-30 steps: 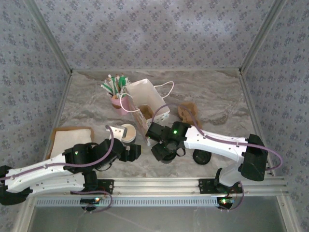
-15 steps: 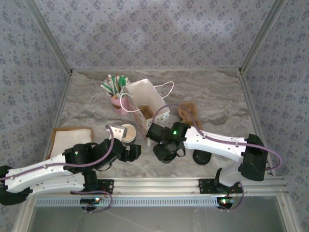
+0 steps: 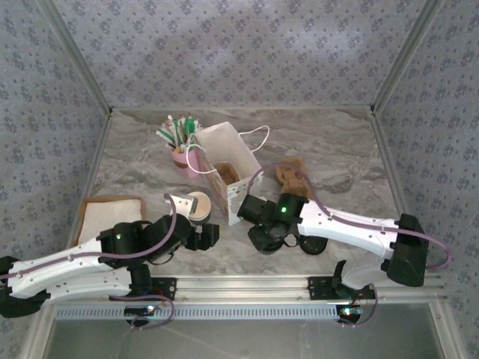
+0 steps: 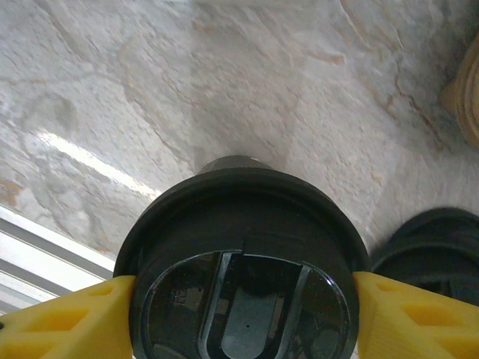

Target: Pack the takeout coffee

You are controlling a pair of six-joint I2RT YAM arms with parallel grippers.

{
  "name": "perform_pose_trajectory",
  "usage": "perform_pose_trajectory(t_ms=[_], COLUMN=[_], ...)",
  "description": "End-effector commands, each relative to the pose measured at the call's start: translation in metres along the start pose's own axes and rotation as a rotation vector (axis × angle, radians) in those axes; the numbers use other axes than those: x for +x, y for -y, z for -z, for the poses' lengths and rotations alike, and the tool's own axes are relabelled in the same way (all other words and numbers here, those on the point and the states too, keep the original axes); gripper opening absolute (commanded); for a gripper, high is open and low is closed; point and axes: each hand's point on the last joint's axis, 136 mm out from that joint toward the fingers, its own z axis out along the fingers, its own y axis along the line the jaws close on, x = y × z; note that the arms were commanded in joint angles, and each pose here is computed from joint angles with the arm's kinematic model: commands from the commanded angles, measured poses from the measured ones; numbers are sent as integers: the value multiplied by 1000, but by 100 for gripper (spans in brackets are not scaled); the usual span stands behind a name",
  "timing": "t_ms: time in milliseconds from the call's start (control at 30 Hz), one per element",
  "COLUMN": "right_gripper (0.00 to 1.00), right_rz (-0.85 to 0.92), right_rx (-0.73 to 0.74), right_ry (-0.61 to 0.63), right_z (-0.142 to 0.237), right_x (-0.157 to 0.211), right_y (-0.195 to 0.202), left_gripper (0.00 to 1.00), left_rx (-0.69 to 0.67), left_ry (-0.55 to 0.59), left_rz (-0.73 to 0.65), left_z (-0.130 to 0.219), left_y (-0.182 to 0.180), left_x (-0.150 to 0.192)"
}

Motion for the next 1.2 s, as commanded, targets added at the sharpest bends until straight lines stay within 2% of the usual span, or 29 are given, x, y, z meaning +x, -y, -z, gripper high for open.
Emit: perform_pose_trajectory(t_ms=[0, 100, 300, 1167], right_gripper=[69, 70, 78, 80], right_rz=[-24, -32, -41, -123], right_rx=[39, 39, 47, 63], right_ry=[-32, -38, -54, -88], right_z=[2, 2, 2, 4], right_x=[18, 23, 26, 31], right_y=[14, 17, 21, 27], left_gripper=[100, 100, 99, 100], left_rx=[34, 36, 37, 39], left_ry=[15, 12, 9, 5], left_rz=[-6, -6, -5, -8], left_z=[5, 4, 3, 3], left_y=[9, 10, 11, 11], left_x=[-7, -7, -7, -5])
